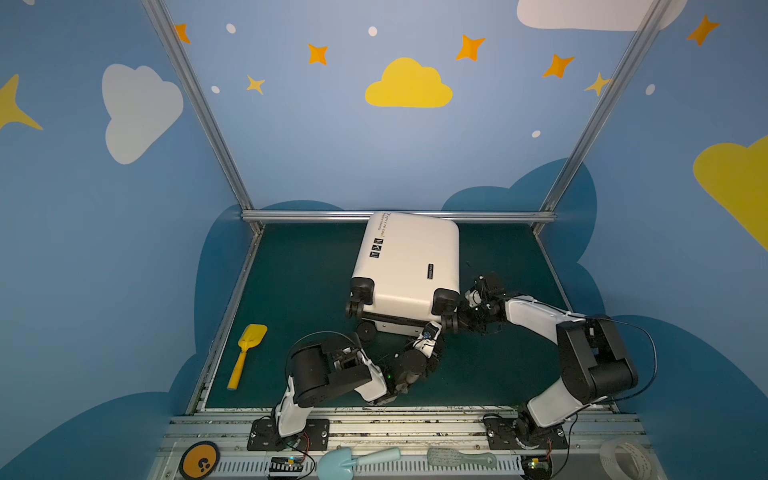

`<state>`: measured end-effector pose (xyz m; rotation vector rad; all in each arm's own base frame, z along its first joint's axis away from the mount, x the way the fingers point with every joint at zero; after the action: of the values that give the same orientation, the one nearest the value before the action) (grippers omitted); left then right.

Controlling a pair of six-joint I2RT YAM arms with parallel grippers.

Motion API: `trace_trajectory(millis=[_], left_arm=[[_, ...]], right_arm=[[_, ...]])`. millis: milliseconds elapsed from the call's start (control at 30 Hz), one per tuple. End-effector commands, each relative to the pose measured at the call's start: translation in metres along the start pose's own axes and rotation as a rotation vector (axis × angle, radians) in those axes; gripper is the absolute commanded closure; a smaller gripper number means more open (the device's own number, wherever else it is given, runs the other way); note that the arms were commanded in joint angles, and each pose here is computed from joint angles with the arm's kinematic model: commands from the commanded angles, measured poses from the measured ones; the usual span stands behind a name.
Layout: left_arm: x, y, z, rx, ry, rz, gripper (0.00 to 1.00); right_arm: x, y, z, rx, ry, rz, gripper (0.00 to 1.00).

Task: Pack the luggage

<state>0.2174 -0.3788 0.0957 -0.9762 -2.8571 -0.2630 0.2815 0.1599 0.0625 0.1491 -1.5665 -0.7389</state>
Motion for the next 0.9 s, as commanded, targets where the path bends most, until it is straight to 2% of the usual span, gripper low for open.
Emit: trace_trajectory(millis=[0, 67, 200, 700, 867], left_arm=[[0.01, -0.031, -0.044, -0.088, -0.185, 0.105, 0.97], [0.009, -0.038, -0.046, -0.152, -0.201, 0.143, 0.97], [0.008, -0.044, -0.053, -0.206, -0.229, 0.18, 0.97], [-0.004, -0.075, -0.069, -0.308, -0.324, 0.302, 0.97], [-0.011, -0.084, -0.071, -0.337, -0.342, 0.296, 0.97]], right_arm=[[-0.003, 0.033, 0.009, 0.087, 0.045, -0.095, 1.0], [-0.003, 0.032, 0.009, 0.085, 0.045, -0.09, 1.0], [-0.004, 0.031, 0.009, 0.083, 0.044, -0.084, 1.0], [-0.008, 0.038, 0.011, 0.092, 0.054, -0.083, 1.0], [-0.009, 0.04, 0.012, 0.1, 0.055, -0.083, 1.0]])
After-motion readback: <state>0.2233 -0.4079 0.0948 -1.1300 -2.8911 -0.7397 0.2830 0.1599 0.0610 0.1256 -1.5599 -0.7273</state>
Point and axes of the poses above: each gripper's point midway between its finger pads, its own x axis back along the fingers, its own y axis along the line the jaws close on, z = x × y, the point moved 3 cm from there along x, back along the fingers, and after that the axes turned 7 degrees about -x, right-handed, at the moved point
